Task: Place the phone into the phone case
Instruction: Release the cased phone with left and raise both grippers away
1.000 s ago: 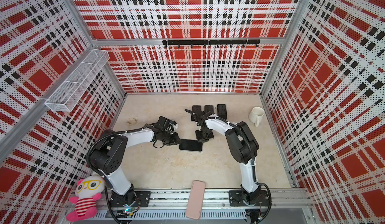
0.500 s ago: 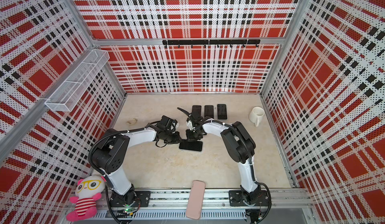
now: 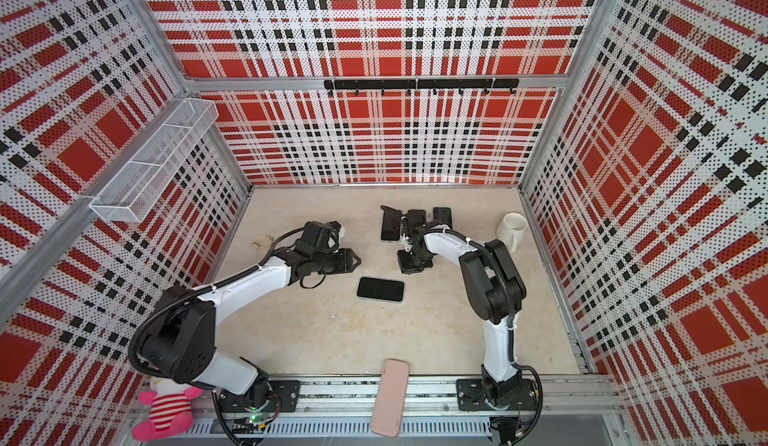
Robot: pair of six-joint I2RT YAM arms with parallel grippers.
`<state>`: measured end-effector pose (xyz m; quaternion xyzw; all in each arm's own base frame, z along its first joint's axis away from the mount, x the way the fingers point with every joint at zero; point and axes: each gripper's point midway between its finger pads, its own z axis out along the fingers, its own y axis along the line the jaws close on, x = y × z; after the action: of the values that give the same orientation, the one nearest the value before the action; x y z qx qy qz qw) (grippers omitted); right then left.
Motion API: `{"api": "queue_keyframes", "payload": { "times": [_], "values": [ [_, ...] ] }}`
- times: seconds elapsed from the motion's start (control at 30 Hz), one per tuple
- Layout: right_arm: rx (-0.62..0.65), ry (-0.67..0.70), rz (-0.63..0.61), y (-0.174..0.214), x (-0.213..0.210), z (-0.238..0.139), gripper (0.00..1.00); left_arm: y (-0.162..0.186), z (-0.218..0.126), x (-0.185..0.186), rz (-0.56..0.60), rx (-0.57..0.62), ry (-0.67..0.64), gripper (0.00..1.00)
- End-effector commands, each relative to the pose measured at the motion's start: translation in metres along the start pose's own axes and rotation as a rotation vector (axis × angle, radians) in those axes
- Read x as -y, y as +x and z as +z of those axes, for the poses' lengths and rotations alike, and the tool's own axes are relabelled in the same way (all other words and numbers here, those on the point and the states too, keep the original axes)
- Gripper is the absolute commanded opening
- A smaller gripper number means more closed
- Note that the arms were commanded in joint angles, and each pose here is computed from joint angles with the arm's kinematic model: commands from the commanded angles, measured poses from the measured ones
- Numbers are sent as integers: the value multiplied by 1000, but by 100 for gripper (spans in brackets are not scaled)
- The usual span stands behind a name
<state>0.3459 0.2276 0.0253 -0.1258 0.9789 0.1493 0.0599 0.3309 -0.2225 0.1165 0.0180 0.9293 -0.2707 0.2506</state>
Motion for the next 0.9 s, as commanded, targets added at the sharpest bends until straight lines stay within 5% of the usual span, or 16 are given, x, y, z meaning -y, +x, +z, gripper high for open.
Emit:
{"api": "queue_keyframes", "payload": {
  "times": [0.0,0.27,0.63,0.87],
  "values": [
    [-16,-52,-27,20,-8,8,10,29,-2,-10,-85,-30,-32,61],
    [-7,-249,-62,73,-55,20,10,57,-20,-15,-198,14,-46,92],
    [111,-594,-96,85,-150,18,12,80,-30,-45,-279,53,-157,99],
    [230,-469,-75,66,-117,-6,13,92,-24,-53,-273,36,-244,98]
  ]
}}
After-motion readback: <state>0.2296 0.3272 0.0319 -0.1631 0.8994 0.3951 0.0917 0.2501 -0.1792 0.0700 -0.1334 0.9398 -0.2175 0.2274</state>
